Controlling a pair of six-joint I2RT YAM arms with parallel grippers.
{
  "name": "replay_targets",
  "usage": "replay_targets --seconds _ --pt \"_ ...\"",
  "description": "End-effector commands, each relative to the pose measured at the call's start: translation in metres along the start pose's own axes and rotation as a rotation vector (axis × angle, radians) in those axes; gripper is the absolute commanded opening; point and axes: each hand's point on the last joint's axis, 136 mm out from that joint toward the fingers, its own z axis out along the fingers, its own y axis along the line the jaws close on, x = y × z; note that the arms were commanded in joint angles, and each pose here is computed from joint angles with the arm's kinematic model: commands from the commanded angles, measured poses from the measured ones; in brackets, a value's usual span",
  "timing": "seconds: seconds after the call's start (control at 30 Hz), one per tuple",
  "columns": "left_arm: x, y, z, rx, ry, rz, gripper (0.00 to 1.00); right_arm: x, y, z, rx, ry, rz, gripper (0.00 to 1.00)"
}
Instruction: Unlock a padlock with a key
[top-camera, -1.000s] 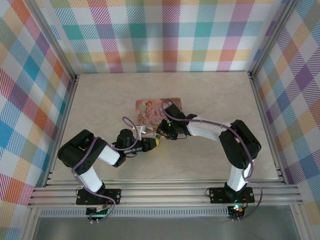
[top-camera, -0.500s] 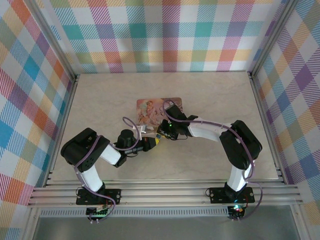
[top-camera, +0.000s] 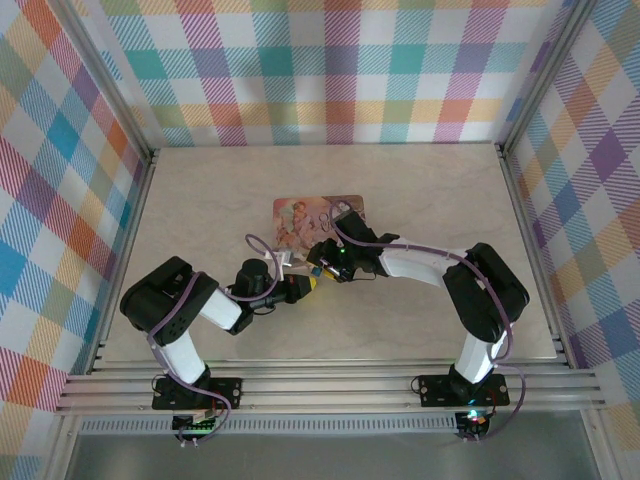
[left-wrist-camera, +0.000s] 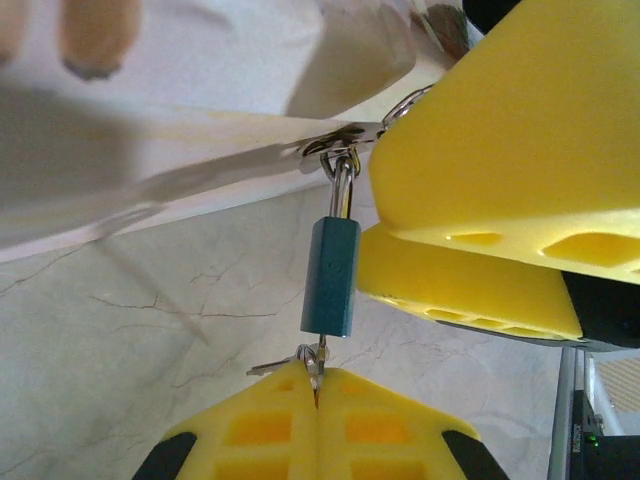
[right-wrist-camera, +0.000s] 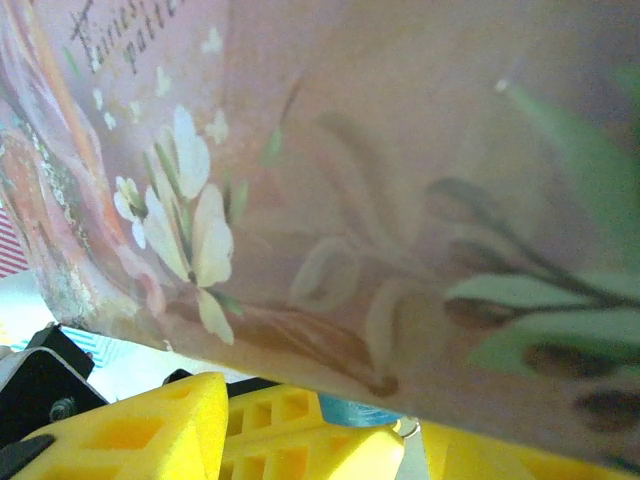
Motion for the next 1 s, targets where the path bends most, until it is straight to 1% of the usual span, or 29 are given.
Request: replay_targets --seconds 0.0,0.17,0.27,0.47,0.7,0.8,0.97 --pt "-0.008 -0.007 0.0 0.006 -0.011 0.002 0.0 0.029 -0.042 0.015 0.129 0.108 0.101 0.52" --pt "-0.013 -0.014 -0.001 0.017 -0.014 -0.002 0.0 0.032 -0.047 0.019 0.149 0.101 0.096 0.51" --pt "-0.015 -0.017 -0.002 0.021 -0.008 -0.004 0.0 0.034 -0.051 0.02 0.17 0.089 0.09 0.52" --pt "-0.015 -0.02 -0.004 0.016 0.007 0.005 0.0 0.032 -0.067 0.015 0.207 0.028 0.102 0.53" --pt "-0.013 -0.019 -0.002 0.019 0.014 -0.004 0.0 0.019 -0.054 0.013 0.124 -0.055 0.087 0.47" --pt "-0.013 -0.019 -0.001 0.027 0.013 -0.012 0.0 0.02 -0.054 0.017 0.126 -0.045 0.085 0.46" --pt "-0.015 -0.021 -0.001 0.027 0.01 -0.003 0.0 0.026 -0.065 0.02 0.164 -0.048 0.096 0.46"
